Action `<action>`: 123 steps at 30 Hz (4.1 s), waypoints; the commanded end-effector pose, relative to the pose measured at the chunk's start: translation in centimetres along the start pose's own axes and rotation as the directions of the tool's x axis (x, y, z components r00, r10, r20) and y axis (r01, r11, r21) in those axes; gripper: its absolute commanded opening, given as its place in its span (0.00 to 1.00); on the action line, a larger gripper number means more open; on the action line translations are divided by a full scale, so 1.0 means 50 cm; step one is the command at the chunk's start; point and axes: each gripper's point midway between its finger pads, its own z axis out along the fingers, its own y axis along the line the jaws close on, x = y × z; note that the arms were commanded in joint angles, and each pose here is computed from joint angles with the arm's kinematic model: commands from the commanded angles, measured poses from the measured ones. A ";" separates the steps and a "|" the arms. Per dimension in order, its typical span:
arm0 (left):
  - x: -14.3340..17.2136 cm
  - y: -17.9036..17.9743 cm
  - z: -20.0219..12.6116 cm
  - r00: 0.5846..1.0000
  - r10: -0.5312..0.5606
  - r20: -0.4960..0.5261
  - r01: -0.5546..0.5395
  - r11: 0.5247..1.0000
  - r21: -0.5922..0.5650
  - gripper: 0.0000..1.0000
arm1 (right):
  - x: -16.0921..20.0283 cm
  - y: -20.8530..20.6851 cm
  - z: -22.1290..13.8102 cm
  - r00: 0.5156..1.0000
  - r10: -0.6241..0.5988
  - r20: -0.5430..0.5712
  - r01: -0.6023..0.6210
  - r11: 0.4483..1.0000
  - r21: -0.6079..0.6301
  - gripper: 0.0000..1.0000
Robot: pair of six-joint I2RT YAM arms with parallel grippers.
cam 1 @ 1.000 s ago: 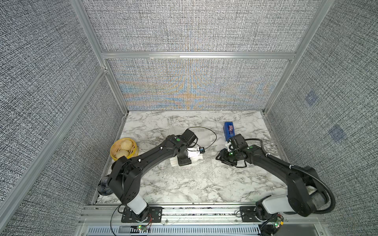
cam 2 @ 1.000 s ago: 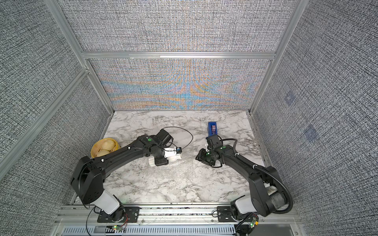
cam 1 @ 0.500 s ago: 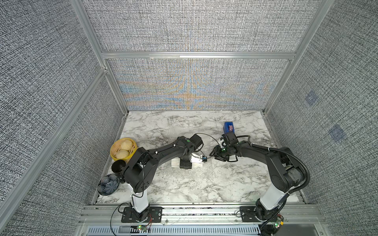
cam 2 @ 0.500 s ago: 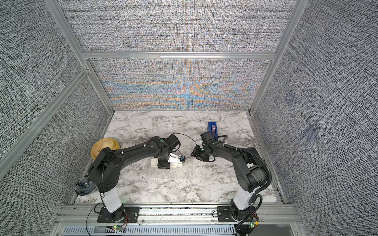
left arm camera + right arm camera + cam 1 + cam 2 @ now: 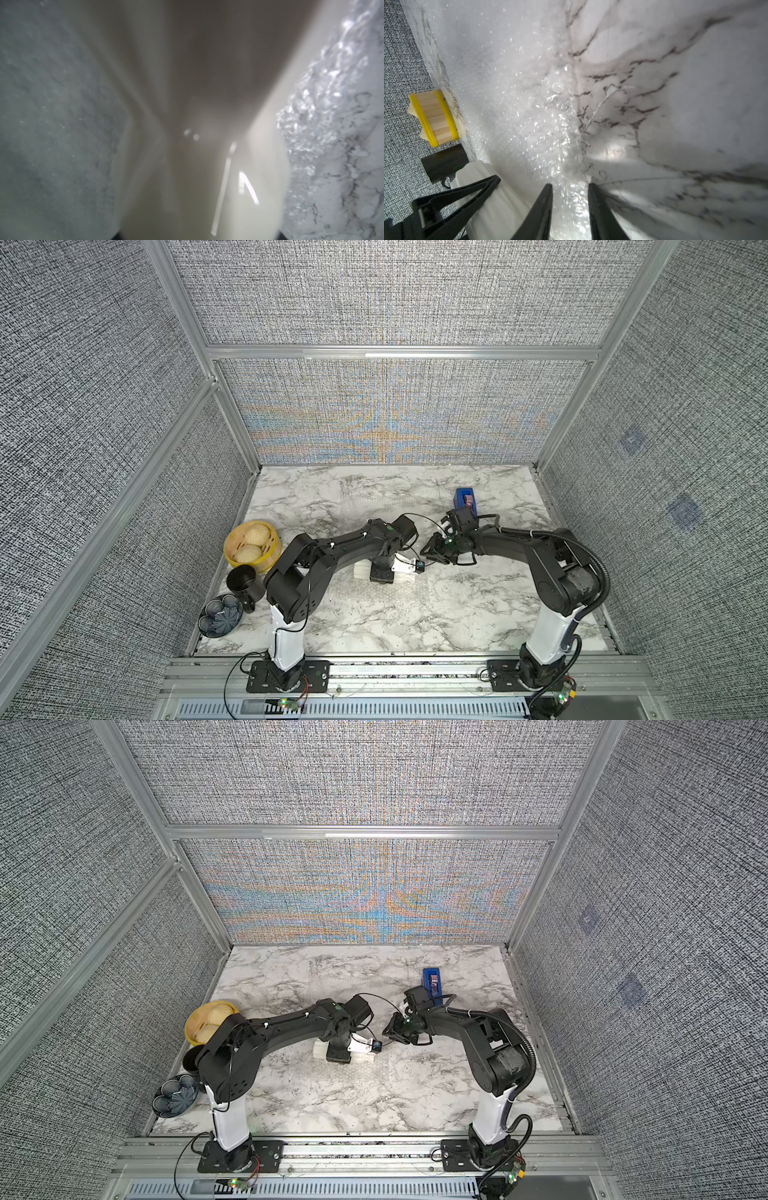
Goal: Wrap vases in bubble wrap
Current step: Place the vase in bubble wrap, then wrap the vase in bubble wrap.
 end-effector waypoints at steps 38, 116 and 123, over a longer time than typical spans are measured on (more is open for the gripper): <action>-0.008 0.060 -0.067 0.925 -0.348 0.153 0.358 0.933 -0.042 0.69 | 0.039 0.013 -0.178 0.909 -0.374 0.184 0.348 0.924 0.159 0.34; 0.028 0.094 -0.098 0.803 -0.557 0.211 0.556 0.828 0.069 0.67 | 0.267 0.109 -0.014 -0.413 -0.876 -0.248 0.737 -0.481 0.474 0.00; 0.047 0.117 -0.096 0.790 -0.577 0.204 0.590 0.807 -0.001 0.65 | 0.252 0.123 -0.033 -0.347 -0.917 -0.196 0.756 -0.397 0.521 0.00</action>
